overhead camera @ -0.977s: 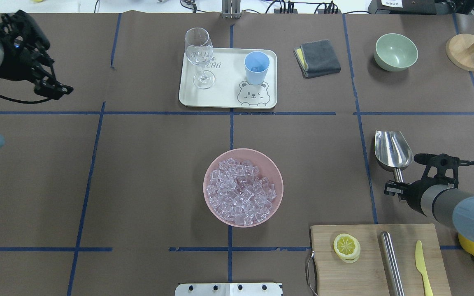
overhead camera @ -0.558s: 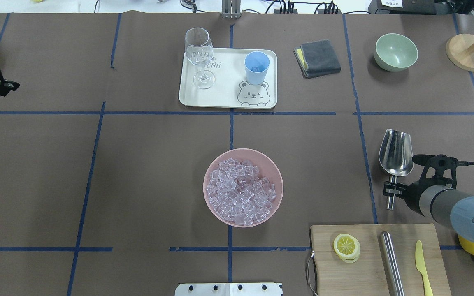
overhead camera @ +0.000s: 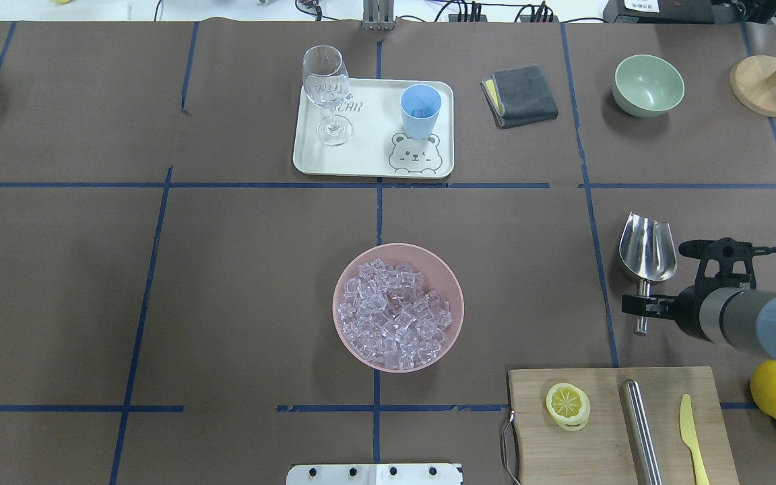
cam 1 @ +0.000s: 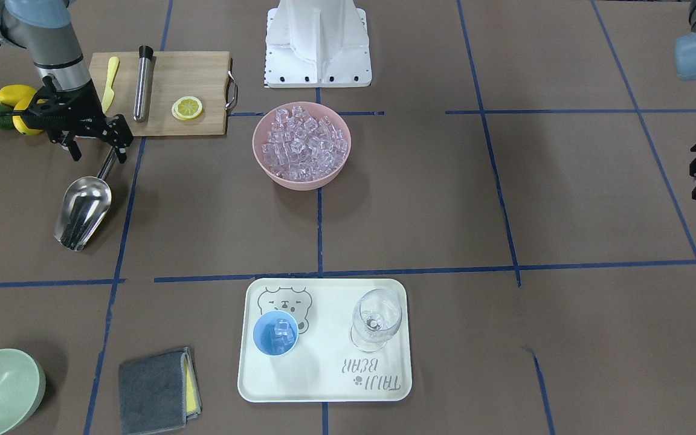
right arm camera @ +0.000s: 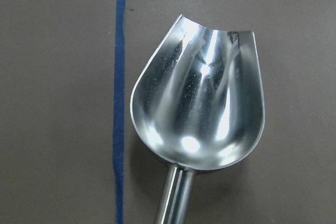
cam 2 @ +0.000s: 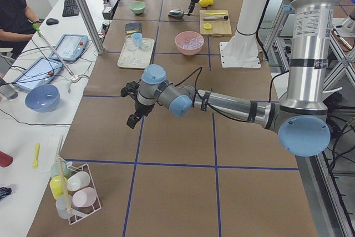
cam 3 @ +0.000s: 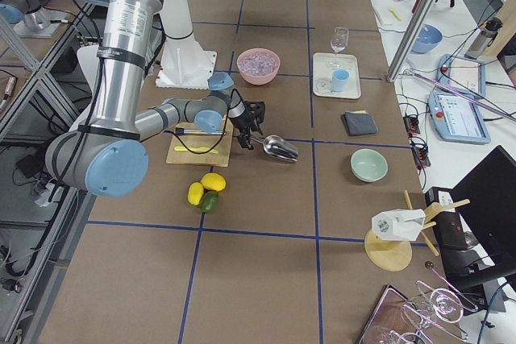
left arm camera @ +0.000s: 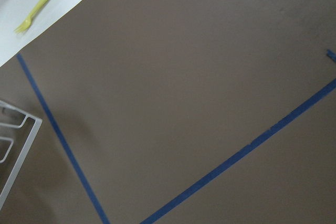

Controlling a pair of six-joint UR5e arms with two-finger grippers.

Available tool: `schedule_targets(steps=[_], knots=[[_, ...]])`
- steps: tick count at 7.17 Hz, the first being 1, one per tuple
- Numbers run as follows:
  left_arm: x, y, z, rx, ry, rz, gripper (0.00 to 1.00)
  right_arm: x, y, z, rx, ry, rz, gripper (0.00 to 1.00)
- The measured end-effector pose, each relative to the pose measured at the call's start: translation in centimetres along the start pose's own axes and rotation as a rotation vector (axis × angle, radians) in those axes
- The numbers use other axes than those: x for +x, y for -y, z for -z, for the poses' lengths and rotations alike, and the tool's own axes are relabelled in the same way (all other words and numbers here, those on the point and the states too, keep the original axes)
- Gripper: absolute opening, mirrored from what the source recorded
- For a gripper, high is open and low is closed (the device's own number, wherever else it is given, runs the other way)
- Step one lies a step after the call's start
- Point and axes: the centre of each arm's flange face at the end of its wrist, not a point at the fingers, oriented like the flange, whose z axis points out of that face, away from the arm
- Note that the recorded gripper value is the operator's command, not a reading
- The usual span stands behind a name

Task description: Put ice in cup with scoop

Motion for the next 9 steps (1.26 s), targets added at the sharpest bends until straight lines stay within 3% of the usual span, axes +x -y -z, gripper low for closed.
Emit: schedule_targets(steps=[2,4,7,9], knots=[[-3.1,-1.6,1.6,-0.044,-0.036,0.118,1.00,5.7,6.2,2.9,-0.089,0.037,0.026,1.00],[-6.1,-3.6,2.9,-0.116,-0.108,0.275,1.00,13.8,11.6,6.2,-0.151,0.033,0.090,1.00],[-8.4,-7.1,2.8,-0.216,-0.147,0.430,1.00,24.6,15.5,10.7,-0.234,0.030,0.160,1.00],[-8.4,-11.0,1.9,-0.210,-0.153,0.430,1.00,28.3,16.9,11.9,-0.296,0.027,0.223,1.00]])
